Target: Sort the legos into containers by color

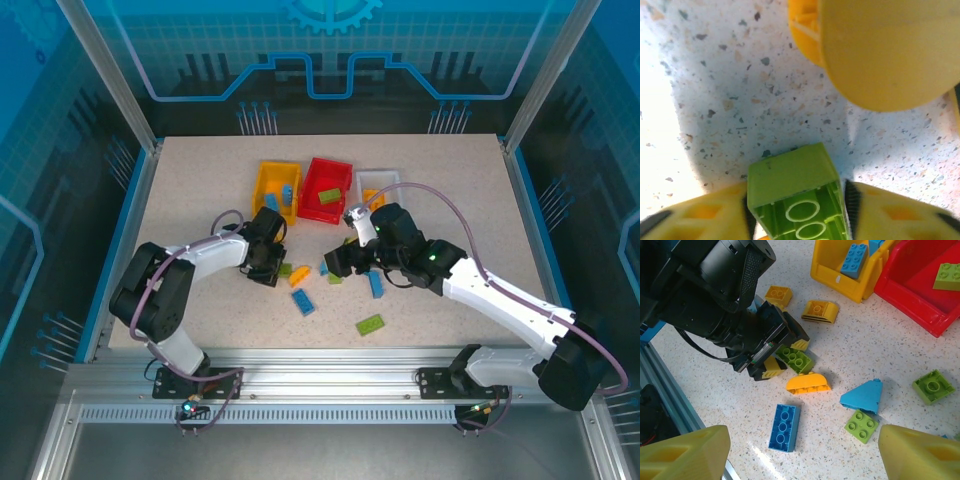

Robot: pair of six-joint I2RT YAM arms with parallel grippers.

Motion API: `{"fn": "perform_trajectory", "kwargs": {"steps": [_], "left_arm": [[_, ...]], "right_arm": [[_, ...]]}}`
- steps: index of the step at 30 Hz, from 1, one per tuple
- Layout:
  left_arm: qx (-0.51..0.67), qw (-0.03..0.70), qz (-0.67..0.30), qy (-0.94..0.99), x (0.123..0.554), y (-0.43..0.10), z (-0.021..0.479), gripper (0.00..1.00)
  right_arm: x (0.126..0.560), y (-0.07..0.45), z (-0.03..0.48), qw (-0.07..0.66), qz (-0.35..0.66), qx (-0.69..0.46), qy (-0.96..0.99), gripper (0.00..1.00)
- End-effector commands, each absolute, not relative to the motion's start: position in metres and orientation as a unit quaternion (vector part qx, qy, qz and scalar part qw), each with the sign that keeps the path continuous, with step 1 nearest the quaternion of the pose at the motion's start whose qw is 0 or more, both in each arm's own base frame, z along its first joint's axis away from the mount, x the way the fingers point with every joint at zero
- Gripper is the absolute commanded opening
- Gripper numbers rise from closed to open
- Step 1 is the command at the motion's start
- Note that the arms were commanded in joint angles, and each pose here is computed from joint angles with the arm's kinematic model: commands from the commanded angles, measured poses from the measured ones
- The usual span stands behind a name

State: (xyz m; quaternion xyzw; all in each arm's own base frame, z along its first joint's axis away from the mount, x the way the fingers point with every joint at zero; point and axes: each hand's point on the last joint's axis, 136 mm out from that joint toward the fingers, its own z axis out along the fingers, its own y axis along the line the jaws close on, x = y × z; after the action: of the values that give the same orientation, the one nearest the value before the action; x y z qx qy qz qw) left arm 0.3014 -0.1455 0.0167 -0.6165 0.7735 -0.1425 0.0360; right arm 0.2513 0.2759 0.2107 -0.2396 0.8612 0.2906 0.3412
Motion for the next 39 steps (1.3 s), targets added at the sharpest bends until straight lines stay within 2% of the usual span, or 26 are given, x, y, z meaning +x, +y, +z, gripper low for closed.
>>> {"fn": "perform_trajectory", "kwargs": {"steps": [1, 4, 8, 14, 20, 25, 32, 35, 39], "left_arm": [[-0.621, 0.046, -0.156, 0.767, 0.311, -0.147, 0.014, 0.38], [-0.608, 0.084, -0.170, 0.771, 0.316, -0.139, 0.032, 0.26], [-0.506, 0.178, -0.202, 0.820, 0.354, -0.142, 0.092, 0.25], [-0.313, 0.243, -0.208, 0.894, 0.410, -0.177, 0.146, 0.24], [-0.153, 0.294, -0.185, 0.925, 0.465, -0.217, 0.165, 0.22], [-0.056, 0.317, -0.106, 0.941, 0.496, -0.231, 0.153, 0.22], [-0.011, 0.289, -0.042, 0.956, 0.512, -0.235, 0.111, 0.27], [0.000, 0.285, -0.038, 0.958, 0.507, -0.241, 0.109, 0.39], [0.006, 0.294, -0.041, 0.955, 0.499, -0.248, 0.125, 0.49]], "right_arm": [[0.248, 0.277, 0.213, 0.350, 0.293, -0.238, 0.857, 0.78], [0.248, 0.274, 0.216, 0.357, 0.291, -0.234, 0.856, 0.78], [0.253, 0.263, 0.228, 0.390, 0.293, -0.205, 0.849, 0.78], [0.269, 0.246, 0.247, 0.436, 0.318, -0.144, 0.830, 0.79], [0.285, 0.237, 0.250, 0.439, 0.310, -0.122, 0.834, 0.79], [0.296, 0.233, 0.262, 0.446, 0.311, -0.107, 0.833, 0.79], [0.296, 0.232, 0.258, 0.441, 0.311, -0.103, 0.835, 0.79], [0.297, 0.231, 0.256, 0.439, 0.309, -0.101, 0.838, 0.80], [0.297, 0.231, 0.254, 0.437, 0.308, -0.101, 0.839, 0.80]]}}
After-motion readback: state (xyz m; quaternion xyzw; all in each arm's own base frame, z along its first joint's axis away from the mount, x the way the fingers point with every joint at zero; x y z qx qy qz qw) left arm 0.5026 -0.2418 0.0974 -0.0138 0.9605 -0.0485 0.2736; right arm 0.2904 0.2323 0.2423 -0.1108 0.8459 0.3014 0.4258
